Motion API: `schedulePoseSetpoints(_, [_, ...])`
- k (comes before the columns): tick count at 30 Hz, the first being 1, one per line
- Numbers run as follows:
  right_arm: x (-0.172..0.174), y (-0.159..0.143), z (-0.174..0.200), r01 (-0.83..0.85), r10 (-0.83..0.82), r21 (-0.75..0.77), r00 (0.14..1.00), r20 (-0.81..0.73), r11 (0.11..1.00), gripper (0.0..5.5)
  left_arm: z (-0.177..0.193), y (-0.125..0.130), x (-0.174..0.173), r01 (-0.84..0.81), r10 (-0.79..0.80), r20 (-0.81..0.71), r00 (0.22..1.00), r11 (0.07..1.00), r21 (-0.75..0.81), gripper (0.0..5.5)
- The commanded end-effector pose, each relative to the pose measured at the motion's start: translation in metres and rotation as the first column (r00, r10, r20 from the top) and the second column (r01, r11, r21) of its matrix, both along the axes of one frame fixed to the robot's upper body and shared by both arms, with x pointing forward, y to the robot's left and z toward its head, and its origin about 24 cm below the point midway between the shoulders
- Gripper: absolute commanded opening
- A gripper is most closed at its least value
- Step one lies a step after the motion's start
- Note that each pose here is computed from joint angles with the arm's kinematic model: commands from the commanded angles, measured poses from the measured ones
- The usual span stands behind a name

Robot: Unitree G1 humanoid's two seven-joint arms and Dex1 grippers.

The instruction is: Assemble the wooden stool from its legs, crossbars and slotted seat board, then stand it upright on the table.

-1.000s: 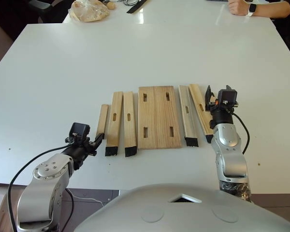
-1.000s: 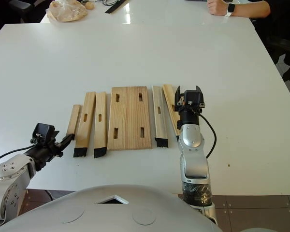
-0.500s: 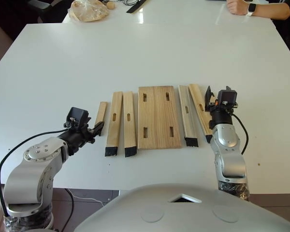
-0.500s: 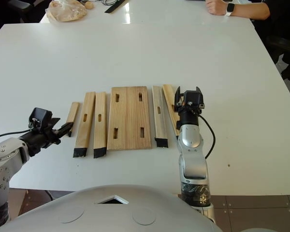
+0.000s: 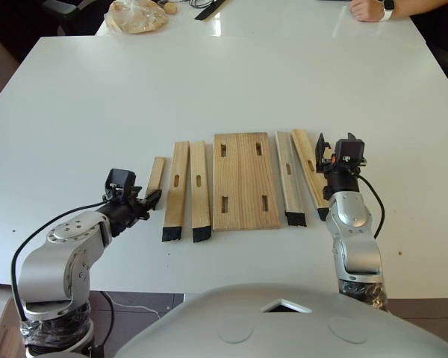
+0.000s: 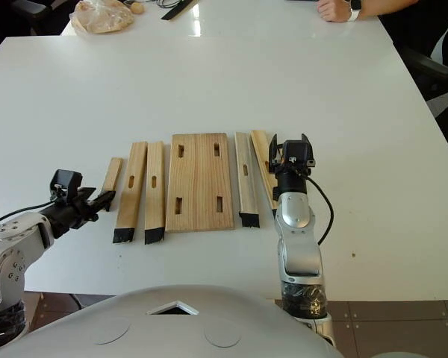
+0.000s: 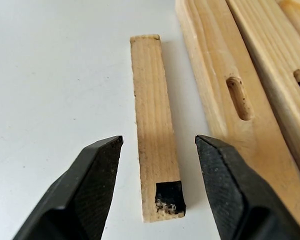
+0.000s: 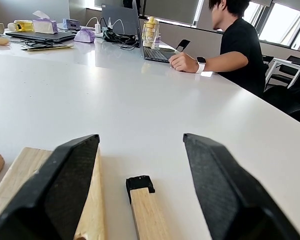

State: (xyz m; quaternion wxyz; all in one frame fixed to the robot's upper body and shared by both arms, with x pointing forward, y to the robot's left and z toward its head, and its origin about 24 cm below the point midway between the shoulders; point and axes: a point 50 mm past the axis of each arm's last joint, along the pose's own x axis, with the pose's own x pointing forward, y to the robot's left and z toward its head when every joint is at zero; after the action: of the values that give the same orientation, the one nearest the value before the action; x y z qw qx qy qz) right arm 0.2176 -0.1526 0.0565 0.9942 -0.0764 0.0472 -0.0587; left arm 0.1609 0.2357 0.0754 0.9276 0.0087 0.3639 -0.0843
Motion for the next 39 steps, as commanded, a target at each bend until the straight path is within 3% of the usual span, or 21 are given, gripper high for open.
schedulePoseSetpoints(1, [0.003,0.0,-0.001,-0.01,0.01,-0.003,1.0,-0.012,1.0,3.11,-0.008,-0.002,-0.005,-0.009,0.008,-0.044,0.999,1.0,-0.01,2.73])
schedulePoseSetpoints(5, [0.004,0.001,0.0,-0.025,0.025,-0.005,1.0,-0.012,1.0,3.11,-0.025,0.001,-0.01,-0.029,0.028,-0.098,0.995,1.0,-0.01,2.73])
schedulePoseSetpoints(14, [0.007,0.001,0.003,-0.046,0.045,-0.014,0.999,-0.008,0.999,3.08,-0.047,0.015,-0.016,-0.08,0.086,-0.138,0.987,0.996,0.049,1.32])
schedulePoseSetpoints(20, [0.009,0.0,0.005,-0.04,0.04,-0.013,0.999,-0.003,0.999,3.08,-0.048,0.027,-0.008,-0.131,0.14,-0.114,0.984,0.987,0.089,1.32])
schedulePoseSetpoints(25, [0.022,-0.014,0.022,-0.041,0.043,-0.041,0.998,0.051,0.998,3.08,0.008,0.038,0.046,-0.181,0.131,0.291,0.948,0.972,0.151,1.32])
schedulePoseSetpoints(27, [0.031,-0.019,0.039,-0.099,0.101,-0.024,0.989,0.111,0.995,3.08,0.048,0.03,0.068,-0.142,0.046,0.494,0.868,0.977,0.158,1.32])
schedulePoseSetpoints(30, [0.042,-0.019,0.069,-0.294,0.264,0.078,0.927,0.265,0.953,3.08,0.101,0.002,0.08,0.01,-0.055,0.728,0.684,0.998,0.066,1.32])
schedulePoseSetpoints(31, [0.045,-0.021,0.079,-0.363,0.318,0.109,0.9,0.297,0.925,3.08,0.114,-0.012,0.079,0.109,-0.097,0.778,0.621,0.993,0.036,1.32])
schedulePoseSetpoints(33, [0.047,-0.021,0.095,-0.58,0.505,0.232,0.805,0.312,0.781,3.08,0.13,-0.043,0.069,0.402,-0.184,0.822,0.539,0.914,-0.059,1.32])
schedulePoseSetpoints(36, [0.037,-0.018,0.128,-0.854,0.757,0.282,0.519,0.396,0.438,3.08,0.143,-0.078,0.041,0.789,-0.307,0.849,0.429,0.585,-0.187,1.32])
schedulePoseSetpoints(38, [0.032,-0.018,0.145,-0.932,0.841,0.271,0.34,0.422,0.241,3.08,0.151,-0.086,0.033,0.89,-0.333,0.867,0.37,0.393,-0.229,1.32])
schedulePoseSetpoints(39, [0.03,-0.017,0.152,-0.956,0.873,0.257,0.245,0.421,0.144,3.08,0.156,-0.087,0.035,0.906,-0.328,0.877,0.351,0.356,-0.23,1.32])
